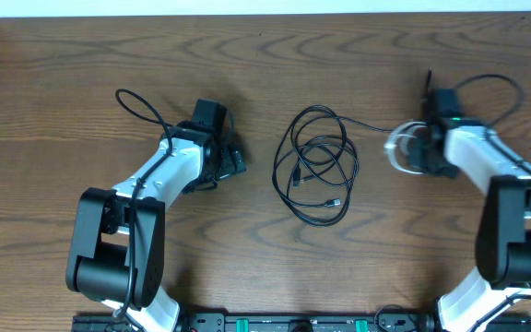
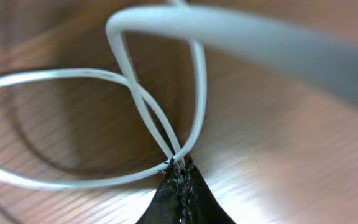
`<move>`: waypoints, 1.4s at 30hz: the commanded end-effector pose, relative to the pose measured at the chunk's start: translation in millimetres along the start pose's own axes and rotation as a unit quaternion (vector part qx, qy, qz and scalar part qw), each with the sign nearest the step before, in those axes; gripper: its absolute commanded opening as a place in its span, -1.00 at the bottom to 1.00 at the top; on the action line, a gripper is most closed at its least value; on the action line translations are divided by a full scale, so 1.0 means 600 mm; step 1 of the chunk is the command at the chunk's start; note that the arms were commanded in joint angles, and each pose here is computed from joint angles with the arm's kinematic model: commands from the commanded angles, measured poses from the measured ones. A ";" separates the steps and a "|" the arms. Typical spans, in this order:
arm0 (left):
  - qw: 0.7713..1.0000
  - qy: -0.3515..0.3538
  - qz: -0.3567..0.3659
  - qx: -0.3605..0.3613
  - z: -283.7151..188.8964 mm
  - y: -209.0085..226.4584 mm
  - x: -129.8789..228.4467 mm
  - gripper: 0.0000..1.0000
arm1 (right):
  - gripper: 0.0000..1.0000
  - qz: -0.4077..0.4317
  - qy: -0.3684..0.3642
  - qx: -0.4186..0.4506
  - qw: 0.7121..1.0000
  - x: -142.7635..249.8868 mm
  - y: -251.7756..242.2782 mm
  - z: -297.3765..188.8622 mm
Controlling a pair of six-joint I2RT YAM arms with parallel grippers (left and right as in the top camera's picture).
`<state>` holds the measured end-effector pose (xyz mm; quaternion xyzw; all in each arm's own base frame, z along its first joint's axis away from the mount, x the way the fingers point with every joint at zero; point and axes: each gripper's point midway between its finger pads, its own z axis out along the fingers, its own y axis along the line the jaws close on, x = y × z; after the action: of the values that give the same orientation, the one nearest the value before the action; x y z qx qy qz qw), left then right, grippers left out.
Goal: Untangle cables
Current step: 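Pull the white cable out of the bundle to the right, then drag the white cable off the right edge and release it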
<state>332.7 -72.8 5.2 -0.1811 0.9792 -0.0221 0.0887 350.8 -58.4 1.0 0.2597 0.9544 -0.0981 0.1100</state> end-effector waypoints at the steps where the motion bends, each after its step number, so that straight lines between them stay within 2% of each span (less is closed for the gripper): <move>1: 1.000 -0.006 0.000 0.000 -0.003 -0.005 -0.008 1.00 | -0.98 0.071 -0.032 0.113 0.991 -0.040 -0.136 0.020; 7: 1.000 -0.005 0.000 0.000 -0.003 -0.004 -0.008 0.99 | -0.97 0.178 -0.095 0.142 0.969 -0.116 -0.299 0.036; 13: 1.000 -0.005 0.000 0.000 -0.003 -0.004 -0.008 1.00 | -0.98 0.234 -0.131 0.162 0.950 -0.139 -0.411 0.037; 14: 1.000 -0.006 0.000 0.000 -0.003 -0.005 -0.008 0.99 | -0.91 0.240 -0.139 0.168 0.946 -0.143 -0.435 0.035; 16: 1.000 -0.006 0.000 0.000 -0.003 -0.005 -0.008 1.00 | -0.64 0.227 -0.141 0.164 0.950 -0.147 -0.444 0.034; 18: 1.000 -0.006 0.000 0.000 -0.003 -0.005 -0.008 1.00 | 0.14 0.214 -0.146 0.136 0.956 -0.159 -0.435 0.032; 19: 1.000 -0.006 0.000 0.000 -0.003 -0.005 -0.008 1.00 | 0.36 0.207 -0.150 0.120 0.959 -0.167 -0.427 0.028; 21: 1.000 -0.006 0.000 0.000 -0.003 -0.005 -0.008 1.00 | 0.99 0.197 -0.166 0.087 0.962 -0.187 -0.407 0.013; 24: 1.000 -0.006 0.000 0.000 -0.003 -0.005 -0.008 1.00 | 0.98 0.187 -0.197 0.060 0.961 -0.214 -0.383 -0.024; 27: 1.000 -0.005 0.000 0.000 -0.003 -0.004 -0.008 1.00 | 0.98 0.175 -0.252 0.047 0.951 -0.245 -0.359 -0.096; 33: 1.000 -0.005 0.000 0.000 -0.003 -0.004 -0.008 1.00 | 0.98 0.224 -0.320 -0.018 0.920 -0.253 -0.295 -0.235; 38: 1.000 -0.005 0.000 0.000 -0.003 -0.004 -0.008 1.00 | 0.99 0.222 -0.276 -0.120 0.927 -0.205 -0.191 -0.277; 42: 1.000 -0.005 0.000 0.000 -0.003 -0.004 -0.008 1.00 | 0.99 0.135 -0.180 -0.252 0.941 -0.135 -0.051 -0.287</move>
<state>332.7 -72.8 5.2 -0.1811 0.9792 -0.0221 0.0887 362.2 -148.1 192.9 0.3746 0.8443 -0.0133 0.3830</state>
